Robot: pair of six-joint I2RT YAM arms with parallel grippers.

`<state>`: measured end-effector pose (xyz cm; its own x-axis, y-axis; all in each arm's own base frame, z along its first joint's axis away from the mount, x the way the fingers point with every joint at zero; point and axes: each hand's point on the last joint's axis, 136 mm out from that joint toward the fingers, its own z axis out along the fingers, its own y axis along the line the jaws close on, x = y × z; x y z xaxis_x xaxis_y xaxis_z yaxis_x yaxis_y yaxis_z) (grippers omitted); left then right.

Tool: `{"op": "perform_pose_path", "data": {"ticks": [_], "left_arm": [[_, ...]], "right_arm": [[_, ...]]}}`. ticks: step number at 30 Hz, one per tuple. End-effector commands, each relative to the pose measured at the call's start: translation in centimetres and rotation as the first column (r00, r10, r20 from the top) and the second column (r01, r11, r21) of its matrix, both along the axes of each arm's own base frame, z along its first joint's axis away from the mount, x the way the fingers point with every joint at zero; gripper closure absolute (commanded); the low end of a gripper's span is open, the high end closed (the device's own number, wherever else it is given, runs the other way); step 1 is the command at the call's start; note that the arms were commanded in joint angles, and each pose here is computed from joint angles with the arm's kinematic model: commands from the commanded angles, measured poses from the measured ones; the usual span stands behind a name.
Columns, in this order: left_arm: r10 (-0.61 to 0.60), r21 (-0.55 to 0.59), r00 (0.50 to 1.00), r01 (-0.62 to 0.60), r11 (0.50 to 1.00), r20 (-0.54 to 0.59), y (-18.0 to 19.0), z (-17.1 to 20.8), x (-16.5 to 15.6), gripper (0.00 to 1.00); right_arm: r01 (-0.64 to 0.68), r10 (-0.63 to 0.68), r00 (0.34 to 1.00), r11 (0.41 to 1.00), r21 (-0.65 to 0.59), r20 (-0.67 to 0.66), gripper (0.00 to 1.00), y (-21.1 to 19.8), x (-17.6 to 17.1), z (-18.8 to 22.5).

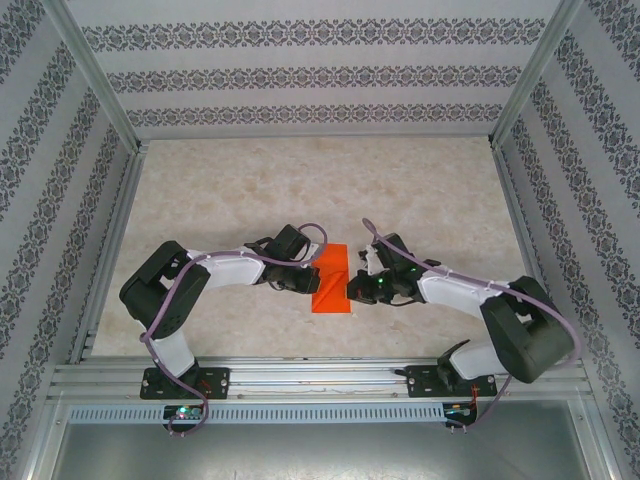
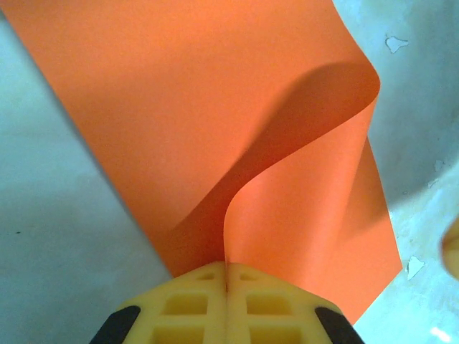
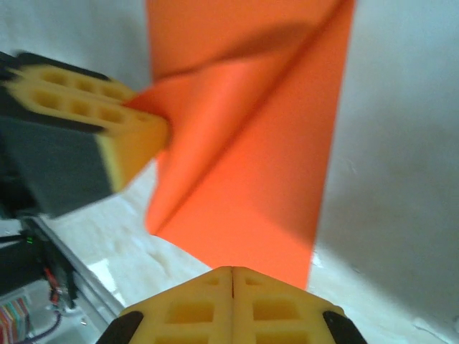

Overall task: Fold a paper plane with a square sheet of paper (fold left side to right side)
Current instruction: Fold the triangle a second time at the center of the table.

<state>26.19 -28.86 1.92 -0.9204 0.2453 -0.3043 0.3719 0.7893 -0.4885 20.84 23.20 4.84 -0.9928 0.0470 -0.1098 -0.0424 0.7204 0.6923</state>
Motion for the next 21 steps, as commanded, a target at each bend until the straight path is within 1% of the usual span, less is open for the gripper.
{"op": "perform_pose_path", "data": {"ticks": [1,3,11,21], "left_arm": [[-0.007,0.05,1.0,0.008,0.999,-0.022,1.1,-1.4,-0.2,1.0],[-0.007,0.05,1.0,0.009,0.999,-0.022,1.0,-1.4,-0.2,1.0],[-0.008,0.056,1.0,0.009,0.998,-0.026,1.2,-1.5,-0.3,1.0],[-0.007,0.058,0.999,0.009,0.998,-0.031,1.1,-1.6,-0.3,1.0]], "right_arm": [[0.023,-0.026,0.999,0.996,0.09,0.04,1.0,1.4,1.2,1.9],[0.028,-0.034,0.998,0.993,0.117,0.048,1.0,2.4,1.6,2.1],[0.027,-0.035,0.997,0.992,0.123,0.064,1.0,5.0,3.1,1.4],[0.01,-0.015,0.999,0.996,0.093,0.044,1.0,5.8,3.3,-0.2]]}}
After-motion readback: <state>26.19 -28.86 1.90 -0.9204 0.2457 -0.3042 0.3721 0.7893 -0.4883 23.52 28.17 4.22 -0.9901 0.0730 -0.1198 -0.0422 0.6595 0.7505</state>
